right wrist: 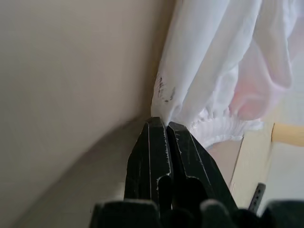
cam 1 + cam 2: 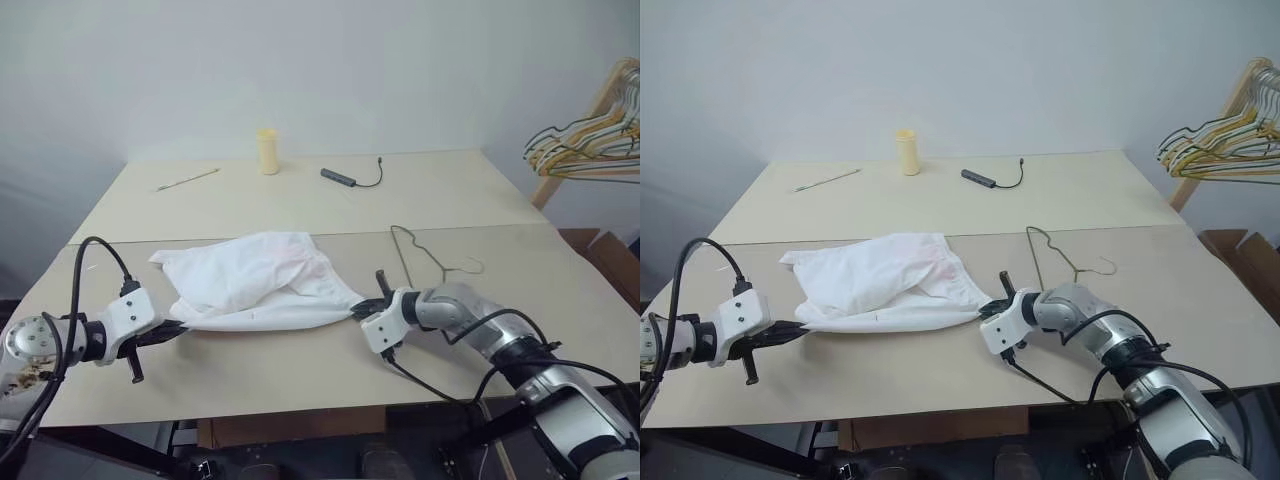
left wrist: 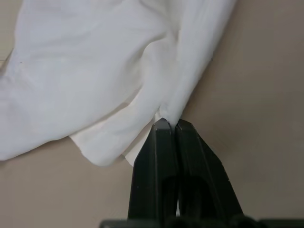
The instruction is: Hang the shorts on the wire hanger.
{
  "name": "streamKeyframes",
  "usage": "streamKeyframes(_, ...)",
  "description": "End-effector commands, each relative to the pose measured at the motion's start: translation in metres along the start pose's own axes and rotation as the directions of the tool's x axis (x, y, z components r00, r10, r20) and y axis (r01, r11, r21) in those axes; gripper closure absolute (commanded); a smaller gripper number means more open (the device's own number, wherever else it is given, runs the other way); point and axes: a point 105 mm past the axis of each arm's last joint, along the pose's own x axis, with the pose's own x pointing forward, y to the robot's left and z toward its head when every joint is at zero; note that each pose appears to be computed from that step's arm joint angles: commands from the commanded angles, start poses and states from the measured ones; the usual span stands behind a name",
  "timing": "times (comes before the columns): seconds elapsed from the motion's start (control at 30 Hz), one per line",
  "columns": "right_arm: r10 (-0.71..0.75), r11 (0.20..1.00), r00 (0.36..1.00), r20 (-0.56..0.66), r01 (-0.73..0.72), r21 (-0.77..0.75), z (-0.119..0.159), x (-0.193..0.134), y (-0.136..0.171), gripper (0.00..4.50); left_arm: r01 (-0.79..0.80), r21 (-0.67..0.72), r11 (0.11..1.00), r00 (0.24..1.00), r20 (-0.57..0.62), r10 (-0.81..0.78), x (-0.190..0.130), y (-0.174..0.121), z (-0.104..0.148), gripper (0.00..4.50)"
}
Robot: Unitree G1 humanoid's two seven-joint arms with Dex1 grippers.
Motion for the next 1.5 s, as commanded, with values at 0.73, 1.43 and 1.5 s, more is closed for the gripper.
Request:
streamKeyframes(0.73, -0.762, 0.479, 0.492, -0.421, 0.866, 0.143, -0.061, -0.099, -0.226, 4.48, -0.885, -0.153, 0.439, 0.340, 0.429, 0.837, -0.053, 0.183, 0.181, 4.50)
streamKeyframes(1.43, -0.192, 0.975, 0.980, -0.053, 0.197, 0.101, 0.000, -0.015, -0.005, 4.48, -0.190, 0.217, 0.957, 0.979, 0.109, 0.170, -0.023, -0.005, 0.041, 4.50)
streamKeyframes(1.5, -0.156, 0.983, 0.987, -0.032, 0.158, 0.088, 0.005, -0.015, -0.001, 4.48, -0.110, 0.247, 0.963, 0.994, 0.040, 0.103, -0.020, -0.021, 0.030, 4.50)
